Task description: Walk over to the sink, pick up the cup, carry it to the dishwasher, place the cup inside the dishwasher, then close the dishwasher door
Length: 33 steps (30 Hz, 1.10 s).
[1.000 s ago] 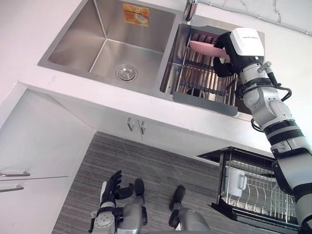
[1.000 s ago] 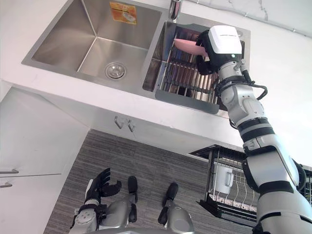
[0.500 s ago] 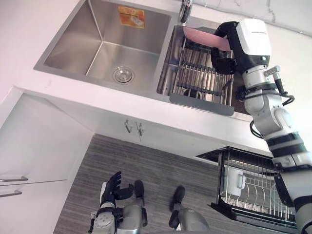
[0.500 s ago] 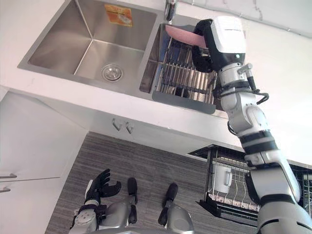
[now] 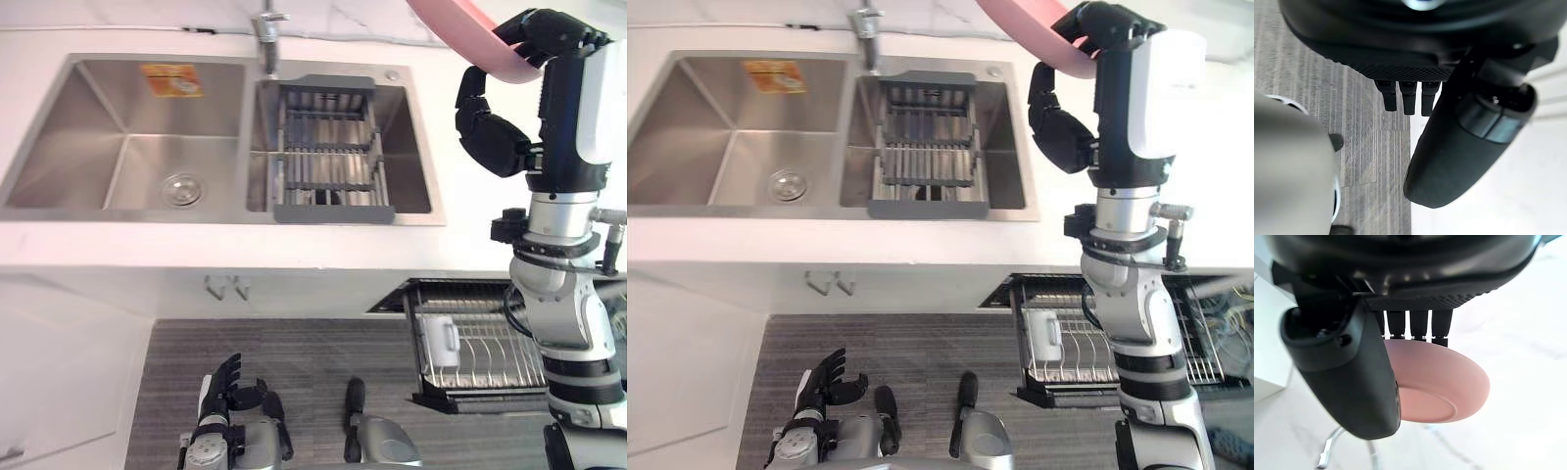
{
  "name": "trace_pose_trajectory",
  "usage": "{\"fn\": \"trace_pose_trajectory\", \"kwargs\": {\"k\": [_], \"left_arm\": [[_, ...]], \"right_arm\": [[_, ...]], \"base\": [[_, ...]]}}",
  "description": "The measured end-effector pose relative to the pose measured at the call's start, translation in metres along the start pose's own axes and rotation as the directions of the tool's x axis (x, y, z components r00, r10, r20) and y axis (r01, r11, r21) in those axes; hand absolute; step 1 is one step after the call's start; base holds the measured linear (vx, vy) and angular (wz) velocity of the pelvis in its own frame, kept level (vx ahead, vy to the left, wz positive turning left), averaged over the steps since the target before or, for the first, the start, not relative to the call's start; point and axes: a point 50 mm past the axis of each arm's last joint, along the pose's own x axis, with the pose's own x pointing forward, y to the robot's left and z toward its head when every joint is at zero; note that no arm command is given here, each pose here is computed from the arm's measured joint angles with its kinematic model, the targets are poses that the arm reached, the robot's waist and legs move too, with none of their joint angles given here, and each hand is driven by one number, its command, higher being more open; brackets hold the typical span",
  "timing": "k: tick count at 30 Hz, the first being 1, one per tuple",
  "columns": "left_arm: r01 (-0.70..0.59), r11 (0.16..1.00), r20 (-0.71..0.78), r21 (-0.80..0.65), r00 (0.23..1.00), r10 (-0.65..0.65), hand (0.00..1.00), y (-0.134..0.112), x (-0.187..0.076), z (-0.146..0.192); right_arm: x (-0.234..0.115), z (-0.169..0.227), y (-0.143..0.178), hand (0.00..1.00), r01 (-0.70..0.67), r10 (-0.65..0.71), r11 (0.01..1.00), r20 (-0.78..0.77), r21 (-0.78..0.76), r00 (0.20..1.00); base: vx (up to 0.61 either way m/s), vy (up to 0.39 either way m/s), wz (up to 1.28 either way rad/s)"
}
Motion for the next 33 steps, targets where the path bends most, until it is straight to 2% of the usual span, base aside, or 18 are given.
{"fn": "trace_pose_trajectory", "kwargs": {"k": [5,7,10,14,17,23,25,28,33], "left_arm": [[-0.007,1.000,-0.008,-0.003,1.000,0.007,0.90,0.002,-0.001,-0.002],[-0.017,1.000,-0.013,-0.016,1.000,0.016,0.90,0.003,-0.001,-0.003],[-0.020,1.000,-0.038,-0.010,0.999,0.019,0.90,0.005,-0.001,-0.008],[-0.021,1.000,-0.044,-0.002,0.999,0.021,0.90,0.007,-0.002,-0.010],[0.013,1.000,-0.055,-0.013,0.998,-0.014,0.90,-0.005,-0.005,-0.013],[0.047,0.999,-0.065,-0.012,0.997,-0.048,0.90,-0.012,-0.009,-0.018],[0.049,0.999,-0.061,-0.014,0.997,-0.050,0.90,-0.013,-0.009,-0.018],[0.055,0.998,-0.052,-0.023,0.997,-0.056,0.90,-0.016,-0.009,-0.016],[0.056,0.997,-0.002,-0.046,0.998,-0.056,0.90,-0.018,-0.005,-0.005]], "right_arm": [[-0.039,-0.015,0.013,0.30,-0.078,0.077,0.997,-0.198,0.005,0.977],[-0.060,-0.027,0.023,0.30,-0.155,0.150,0.988,-0.314,0.009,0.937],[-0.082,-0.042,0.029,0.30,-0.247,0.224,0.969,-0.410,-0.004,0.884],[-0.101,-0.049,0.030,0.30,-0.307,0.271,0.952,-0.462,-0.004,0.845],[-0.114,-0.064,0.031,0.30,-0.349,0.288,0.937,-0.529,-0.017,0.798],[-0.142,-0.102,0.036,0.30,-0.477,0.342,0.879,-0.660,-0.027,0.669],[-0.144,-0.112,0.038,0.30,-0.491,0.347,0.871,-0.687,-0.015,0.638],[-0.124,-0.124,0.044,0.30,-0.472,0.330,0.881,-0.680,-0.028,0.655],[-0.096,-0.142,0.057,0.30,-0.445,0.309,0.895,-0.706,-0.010,0.637]], "base": [[-0.06,0.119,-1.16],[-0.13,0.121,-1.19],[-0.08,0.083,-0.83],[-0.01,-0.025,-0.24],[0.05,-0.102,-0.12],[0.00,0.008,0.00],[-0.04,0.056,0.04],[-0.06,0.075,0.07],[-0.08,0.086,0.08]]}}
